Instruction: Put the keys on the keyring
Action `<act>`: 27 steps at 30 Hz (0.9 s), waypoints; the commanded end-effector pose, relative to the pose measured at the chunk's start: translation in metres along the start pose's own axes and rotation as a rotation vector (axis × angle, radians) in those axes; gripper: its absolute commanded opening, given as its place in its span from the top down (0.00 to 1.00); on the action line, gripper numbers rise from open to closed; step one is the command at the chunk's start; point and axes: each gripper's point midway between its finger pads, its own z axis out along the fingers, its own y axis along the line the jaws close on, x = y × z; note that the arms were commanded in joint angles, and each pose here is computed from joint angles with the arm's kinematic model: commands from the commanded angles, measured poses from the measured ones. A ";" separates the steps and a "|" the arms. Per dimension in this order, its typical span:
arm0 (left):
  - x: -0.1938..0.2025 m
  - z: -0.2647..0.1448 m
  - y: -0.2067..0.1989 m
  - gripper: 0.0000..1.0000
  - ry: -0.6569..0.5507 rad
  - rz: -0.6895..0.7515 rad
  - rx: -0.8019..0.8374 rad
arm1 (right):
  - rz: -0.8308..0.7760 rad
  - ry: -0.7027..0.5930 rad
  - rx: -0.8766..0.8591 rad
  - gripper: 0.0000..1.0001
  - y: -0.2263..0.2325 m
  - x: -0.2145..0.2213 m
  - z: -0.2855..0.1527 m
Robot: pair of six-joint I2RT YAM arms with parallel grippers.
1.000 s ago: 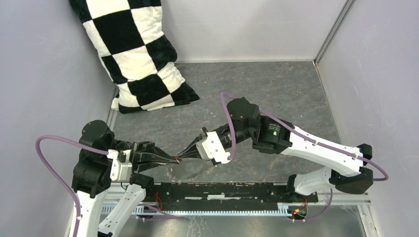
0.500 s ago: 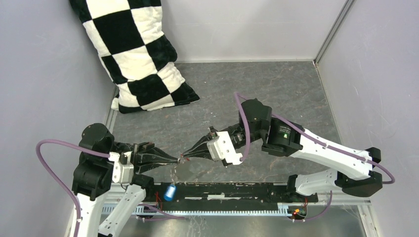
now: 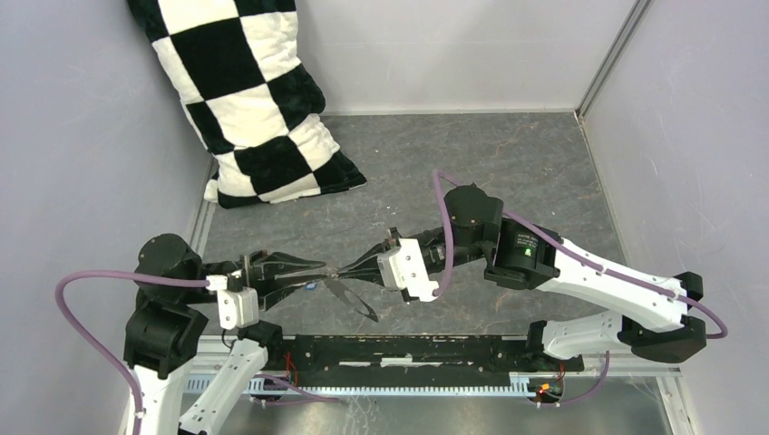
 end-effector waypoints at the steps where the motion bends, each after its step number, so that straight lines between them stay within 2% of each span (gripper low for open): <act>1: -0.005 -0.008 0.018 0.67 0.084 0.016 -0.084 | -0.058 -0.027 0.076 1.00 -0.015 -0.020 -0.013; 4: -0.002 -0.011 0.020 0.56 0.130 -0.019 -0.085 | -0.065 -0.024 0.081 1.00 -0.015 -0.021 -0.016; 9: 0.002 -0.011 0.007 0.50 0.146 -0.082 -0.030 | -0.070 -0.028 0.085 1.00 -0.015 -0.023 -0.018; 20: 0.004 0.006 0.005 0.56 0.022 -0.274 0.049 | -0.059 -0.048 0.076 0.99 -0.014 -0.026 -0.016; 27: 0.006 0.009 0.002 0.63 -0.003 -0.316 0.090 | -0.059 -0.058 0.061 1.00 -0.013 -0.026 -0.012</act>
